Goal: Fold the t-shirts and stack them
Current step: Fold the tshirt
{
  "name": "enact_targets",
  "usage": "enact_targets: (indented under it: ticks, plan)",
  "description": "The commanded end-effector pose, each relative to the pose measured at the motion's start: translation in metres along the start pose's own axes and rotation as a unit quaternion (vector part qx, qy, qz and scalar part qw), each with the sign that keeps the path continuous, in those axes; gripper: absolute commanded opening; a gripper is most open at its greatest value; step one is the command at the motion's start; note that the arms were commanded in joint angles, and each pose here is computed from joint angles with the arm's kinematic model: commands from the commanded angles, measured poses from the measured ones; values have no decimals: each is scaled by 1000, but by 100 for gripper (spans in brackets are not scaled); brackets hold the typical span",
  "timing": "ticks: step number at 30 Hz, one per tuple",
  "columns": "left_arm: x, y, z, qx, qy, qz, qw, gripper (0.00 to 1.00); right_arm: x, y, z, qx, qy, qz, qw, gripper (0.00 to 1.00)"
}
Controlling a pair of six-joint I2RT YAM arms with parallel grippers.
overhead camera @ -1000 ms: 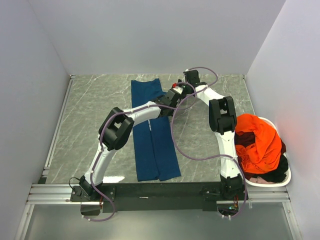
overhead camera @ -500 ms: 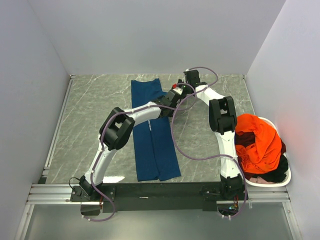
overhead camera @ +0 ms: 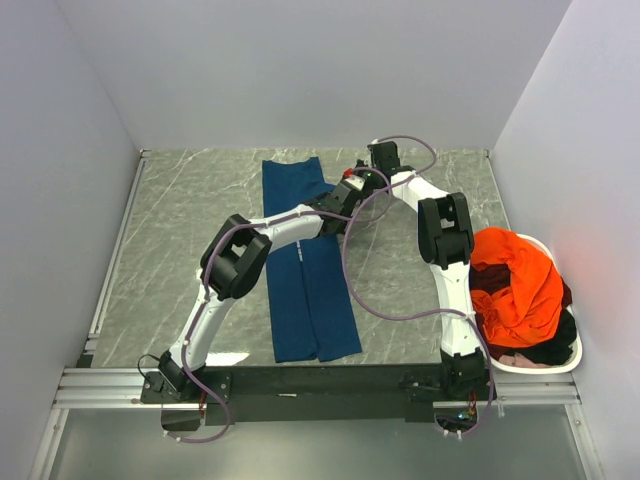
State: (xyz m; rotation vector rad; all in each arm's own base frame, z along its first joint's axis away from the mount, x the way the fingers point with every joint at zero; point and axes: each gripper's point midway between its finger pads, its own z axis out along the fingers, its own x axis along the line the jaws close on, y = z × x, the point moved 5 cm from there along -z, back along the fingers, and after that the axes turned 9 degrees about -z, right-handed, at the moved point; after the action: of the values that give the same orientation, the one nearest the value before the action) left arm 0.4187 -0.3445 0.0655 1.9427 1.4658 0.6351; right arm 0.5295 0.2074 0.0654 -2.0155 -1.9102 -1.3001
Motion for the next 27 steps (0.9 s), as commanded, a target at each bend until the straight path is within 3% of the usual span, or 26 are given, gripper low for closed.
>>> enact_targets:
  ticks: [1,27]
  plan:
    - [-1,29,-27,-30,-16,-33,999,10,22,27,-24,-42,18,-23,999,9]
    - [65,40,-35,-3,-52,-175,983,9,70,52,-28,-77,99,-17,992,10]
